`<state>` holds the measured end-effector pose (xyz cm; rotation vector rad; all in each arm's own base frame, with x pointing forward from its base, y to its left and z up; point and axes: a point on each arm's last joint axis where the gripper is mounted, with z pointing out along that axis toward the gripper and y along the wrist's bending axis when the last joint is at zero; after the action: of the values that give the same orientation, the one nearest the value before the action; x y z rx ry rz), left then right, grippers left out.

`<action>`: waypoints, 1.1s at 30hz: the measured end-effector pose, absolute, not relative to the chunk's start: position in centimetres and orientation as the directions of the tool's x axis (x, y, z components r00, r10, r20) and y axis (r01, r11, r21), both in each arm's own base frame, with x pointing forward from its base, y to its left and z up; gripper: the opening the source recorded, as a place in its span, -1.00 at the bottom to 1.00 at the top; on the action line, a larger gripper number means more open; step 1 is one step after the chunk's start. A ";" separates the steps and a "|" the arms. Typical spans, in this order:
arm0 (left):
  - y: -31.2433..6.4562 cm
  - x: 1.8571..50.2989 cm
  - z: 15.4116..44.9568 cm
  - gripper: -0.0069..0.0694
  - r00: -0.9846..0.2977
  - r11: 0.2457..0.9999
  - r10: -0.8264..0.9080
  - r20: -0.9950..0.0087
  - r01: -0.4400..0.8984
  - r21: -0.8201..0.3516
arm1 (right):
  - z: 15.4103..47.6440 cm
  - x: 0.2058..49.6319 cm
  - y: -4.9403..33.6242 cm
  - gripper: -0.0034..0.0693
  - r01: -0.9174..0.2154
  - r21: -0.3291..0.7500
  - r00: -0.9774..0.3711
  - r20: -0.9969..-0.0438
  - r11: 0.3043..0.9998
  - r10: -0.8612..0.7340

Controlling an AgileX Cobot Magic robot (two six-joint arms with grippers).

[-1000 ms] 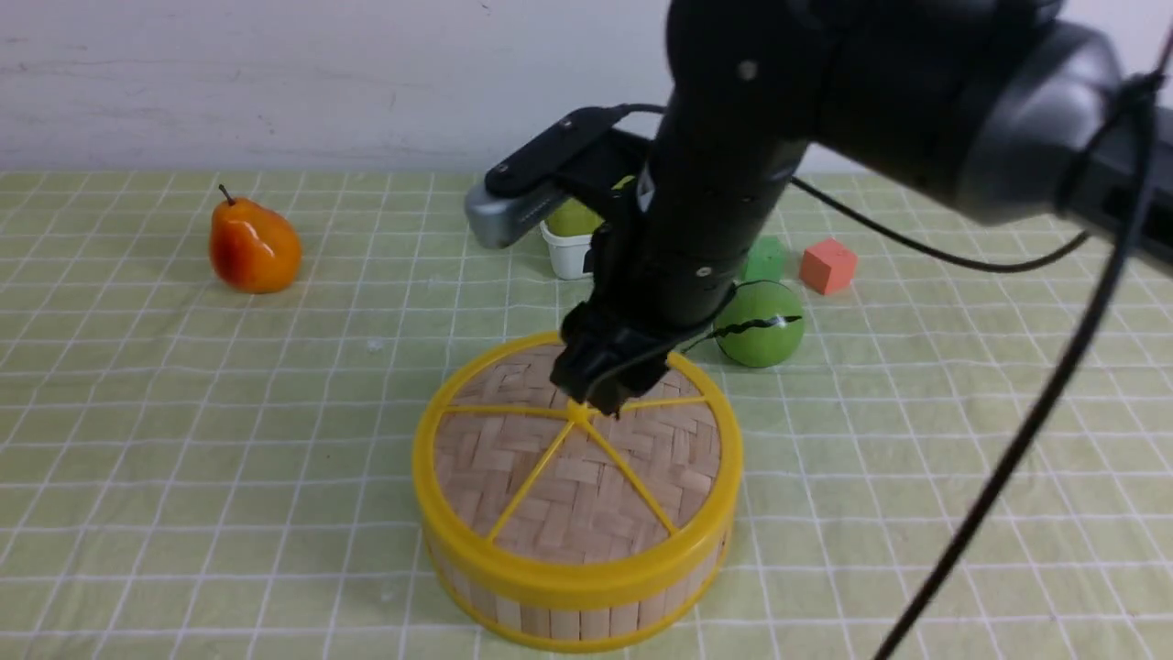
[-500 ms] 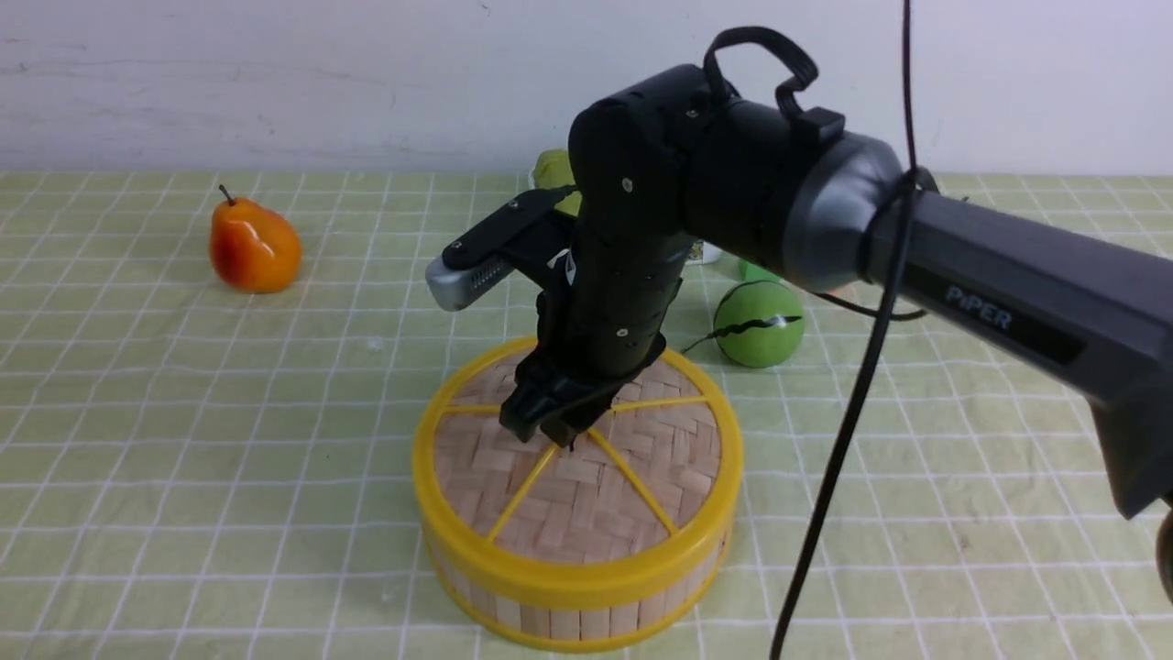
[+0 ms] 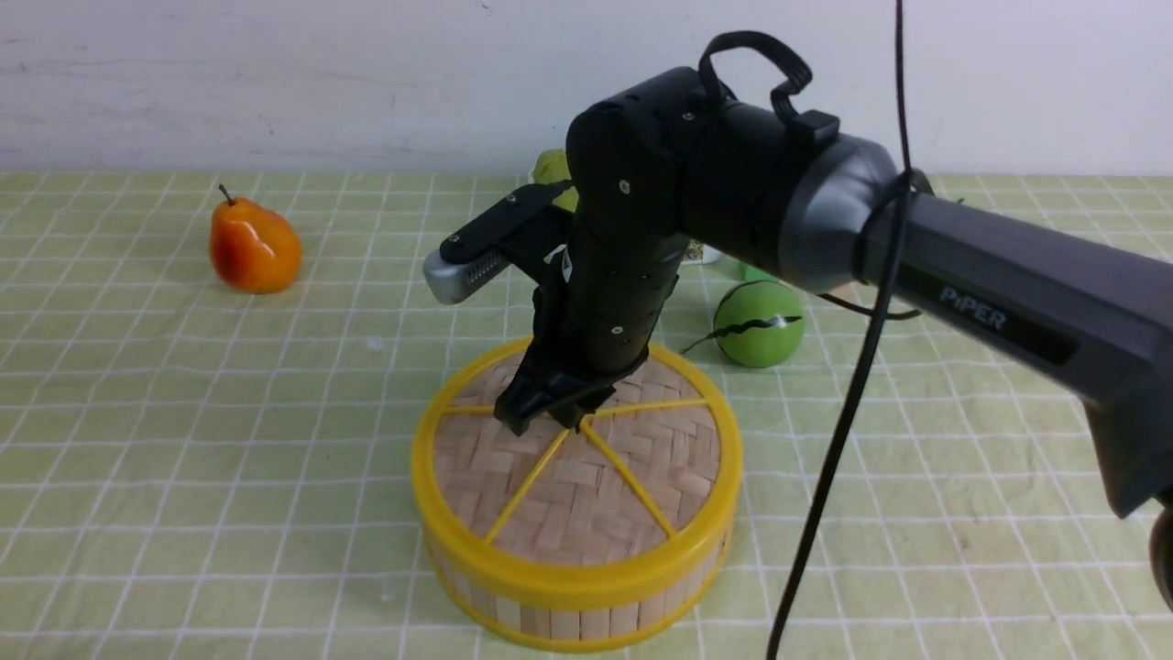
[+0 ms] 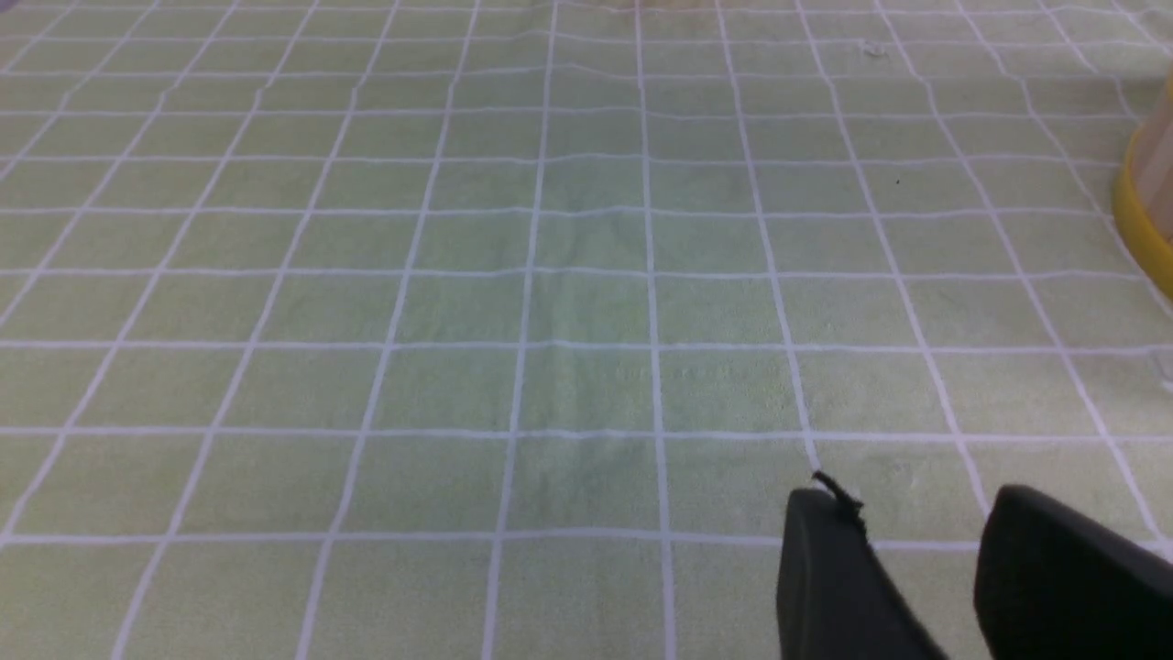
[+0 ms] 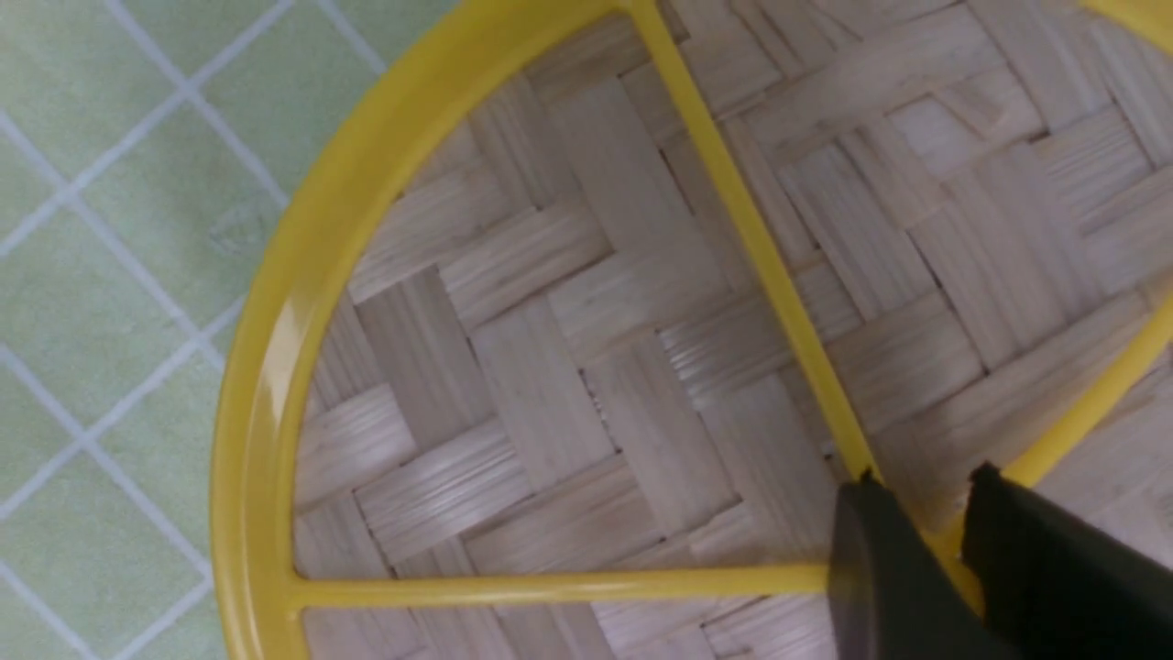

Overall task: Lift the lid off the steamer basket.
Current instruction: Use the right arm to lift the lid of the steamer, then use the right arm to place the steamer lid on the table

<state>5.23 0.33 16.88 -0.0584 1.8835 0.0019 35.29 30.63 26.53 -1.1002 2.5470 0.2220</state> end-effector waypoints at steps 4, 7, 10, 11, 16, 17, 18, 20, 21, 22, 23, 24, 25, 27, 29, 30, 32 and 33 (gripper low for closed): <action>0.3 5.2 16.9 -0.19 -0.307 0.999 -0.040 -0.951 -0.041 -0.028 | 29.7 34.2 29.7 -0.69 -0.726 0.003 -0.625 -0.419 0.687 -0.659; 0.3 5.2 16.9 -0.19 -0.307 0.999 -0.040 -0.951 -0.041 -0.028 | 33.9 32.7 28.2 -0.69 -0.735 -0.014 -0.590 -0.479 0.678 -0.649; 0.3 5.2 16.9 -0.19 -0.307 0.999 -0.040 -0.951 -0.041 -0.028 | 39.4 30.5 24.9 -0.69 -0.739 -0.046 -0.542 -0.551 0.672 -0.634; 0.3 5.2 16.9 -0.19 -0.307 0.999 -0.040 -0.951 -0.041 -0.028 | 41.0 29.9 23.6 -0.69 -0.730 -0.057 -0.533 -0.577 0.681 -0.619; 0.3 5.2 16.9 -0.19 -0.307 0.999 -0.040 -0.951 -0.041 -0.028 | 43.1 28.2 16.9 -0.69 -0.638 -0.080 -0.586 -0.595 0.766 -0.550; 0.3 5.2 16.9 -0.19 -0.307 0.999 -0.040 -0.951 -0.041 -0.028 | 42.9 28.0 16.5 -0.69 -0.633 -0.079 -0.595 -0.587 0.770 -0.549; 0.3 5.2 16.9 -0.19 -0.307 0.999 -0.040 -0.951 -0.041 -0.028 | 41.6 27.9 14.3 -0.69 -0.576 -0.067 -0.658 -0.553 0.815 -0.511; 0.3 5.2 16.9 -0.19 -0.307 0.999 -0.040 -0.951 -0.041 -0.028 | 39.8 28.1 12.4 -0.69 -0.519 -0.057 -0.710 -0.528 0.853 -0.467; 0.3 5.2 16.9 -0.19 -0.307 0.999 -0.040 -0.951 -0.041 -0.028 | 38.5 28.3 11.4 -0.69 -0.479 -0.046 -0.740 -0.516 0.877 -0.432; 0.3 5.2 16.9 -0.19 -0.307 0.999 -0.040 -0.951 -0.041 -0.028 | 37.1 28.5 10.7 -0.69 -0.445 -0.035 -0.768 -0.498 0.895 -0.402; 0.3 5.2 16.9 -0.19 -0.307 0.999 -0.040 -0.951 -0.041 -0.028 | 35.7 28.8 9.9 -0.69 -0.406 -0.026 -0.793 -0.487 0.913 -0.367; 0.3 5.2 16.9 -0.19 -0.307 0.999 -0.040 -0.951 -0.041 -0.028 | 34.3 29.2 9.2 -0.69 -0.371 -0.019 -0.811 -0.480 0.928 -0.334; 0.3 5.2 16.9 -0.19 -0.307 0.999 -0.040 -0.951 -0.041 -0.028 | 33.8 29.4 8.9 -0.69 -0.359 -0.017 -0.813 -0.485 0.933 -0.321; 0.3 5.2 16.9 -0.19 -0.307 0.999 -0.040 -0.951 -0.041 -0.028 | 30.4 30.3 7.5 -0.69 -0.301 -0.013 -0.836 -0.478 0.954 -0.270; 0.3 5.2 16.9 -0.19 -0.307 0.999 -0.040 -0.951 -0.041 -0.028 | 28.0 31.1 7.0 -0.69 -0.276 -0.012 -0.844 -0.474 0.961 -0.248; 0.3 5.2 16.9 -0.19 -0.307 0.999 -0.040 -0.951 -0.041 -0.028 | 27.3 31.4 6.9 -0.69 -0.269 -0.012 -0.848 -0.471 0.963 -0.243; 0.3 5.2 16.9 -0.19 -0.307 0.999 -0.040 -0.951 -0.041 -0.028 | 25.5 32.1 6.8 -0.69 -0.257 -0.009 -0.861 -0.453 0.966 -0.233; 0.3 5.2 16.9 -0.19 -0.307 0.999 -0.040 -0.951 -0.041 -0.028 | 24.7 32.5 6.8 -0.69 -0.249 -0.005 -0.867 -0.445 0.969 -0.225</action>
<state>5.23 0.33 16.88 -0.0584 1.8835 0.0019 32.54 6.84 24.65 -0.3381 2.6617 0.0725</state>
